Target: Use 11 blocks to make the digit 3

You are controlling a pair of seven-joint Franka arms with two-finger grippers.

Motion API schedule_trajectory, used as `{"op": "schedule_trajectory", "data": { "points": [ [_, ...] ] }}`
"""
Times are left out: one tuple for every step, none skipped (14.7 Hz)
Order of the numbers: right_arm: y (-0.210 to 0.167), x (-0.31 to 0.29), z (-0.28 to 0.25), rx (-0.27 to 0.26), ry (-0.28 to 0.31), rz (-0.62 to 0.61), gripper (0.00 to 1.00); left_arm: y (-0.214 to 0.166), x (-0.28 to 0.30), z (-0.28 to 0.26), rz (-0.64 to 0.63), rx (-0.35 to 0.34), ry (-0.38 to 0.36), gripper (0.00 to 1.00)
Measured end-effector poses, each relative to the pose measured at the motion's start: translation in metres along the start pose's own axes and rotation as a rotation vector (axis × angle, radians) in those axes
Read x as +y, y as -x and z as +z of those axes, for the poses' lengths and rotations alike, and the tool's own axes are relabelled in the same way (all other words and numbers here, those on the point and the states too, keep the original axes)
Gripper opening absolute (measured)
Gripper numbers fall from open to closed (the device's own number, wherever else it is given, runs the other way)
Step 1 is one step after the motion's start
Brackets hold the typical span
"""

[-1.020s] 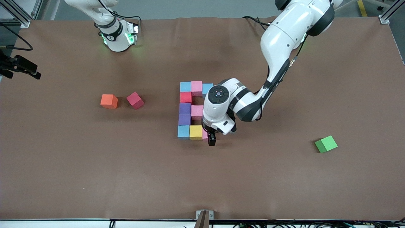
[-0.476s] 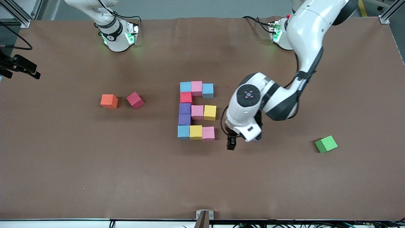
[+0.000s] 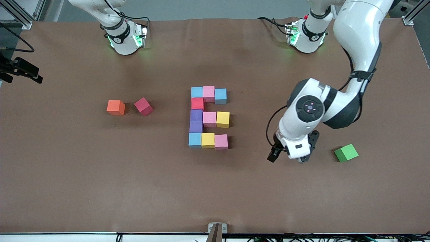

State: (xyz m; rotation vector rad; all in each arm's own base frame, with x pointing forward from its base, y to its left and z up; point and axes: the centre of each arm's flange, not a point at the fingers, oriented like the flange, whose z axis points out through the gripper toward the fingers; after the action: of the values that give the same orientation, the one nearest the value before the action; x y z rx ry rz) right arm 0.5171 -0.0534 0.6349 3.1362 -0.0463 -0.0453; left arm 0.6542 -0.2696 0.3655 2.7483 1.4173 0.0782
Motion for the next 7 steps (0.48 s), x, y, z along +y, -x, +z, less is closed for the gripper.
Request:
{"op": "schedule_trajectory", "data": {
  "points": [
    [0.0,0.0,0.0,-0.001,0.0,-0.001,1.0,-0.01,-0.006,-0.003,0.036,0.0,-0.001,1.0],
    [0.0,0.0,0.0,-0.001,-0.001,-0.001,1.0,-0.02,-0.011,-0.007,0.063,0.002,0.001,1.0],
    [0.0,0.0,0.0,-0.001,-0.001,-0.002,1.0,-0.03,-0.015,-0.011,0.071,0.005,0.003,1.0],
    [0.0,-0.001,0.0,0.0,-0.002,-0.003,1.0,-0.04,-0.019,-0.016,0.072,0.01,0.009,1.0],
    [0.0,-0.001,0.0,0.0,-0.004,-0.003,1.0,-0.051,-0.022,-0.024,0.08,0.017,0.018,1.0],
    [0.0,-0.001,0.0,-0.001,-0.005,-0.003,1.0,-0.059,-0.024,-0.031,0.102,0.026,0.027,1.0],
    [0.001,-0.001,0.0,-0.003,-0.005,-0.003,1.0,-0.064,-0.026,-0.04,0.131,0.036,0.036,1.0]
  ]
}}
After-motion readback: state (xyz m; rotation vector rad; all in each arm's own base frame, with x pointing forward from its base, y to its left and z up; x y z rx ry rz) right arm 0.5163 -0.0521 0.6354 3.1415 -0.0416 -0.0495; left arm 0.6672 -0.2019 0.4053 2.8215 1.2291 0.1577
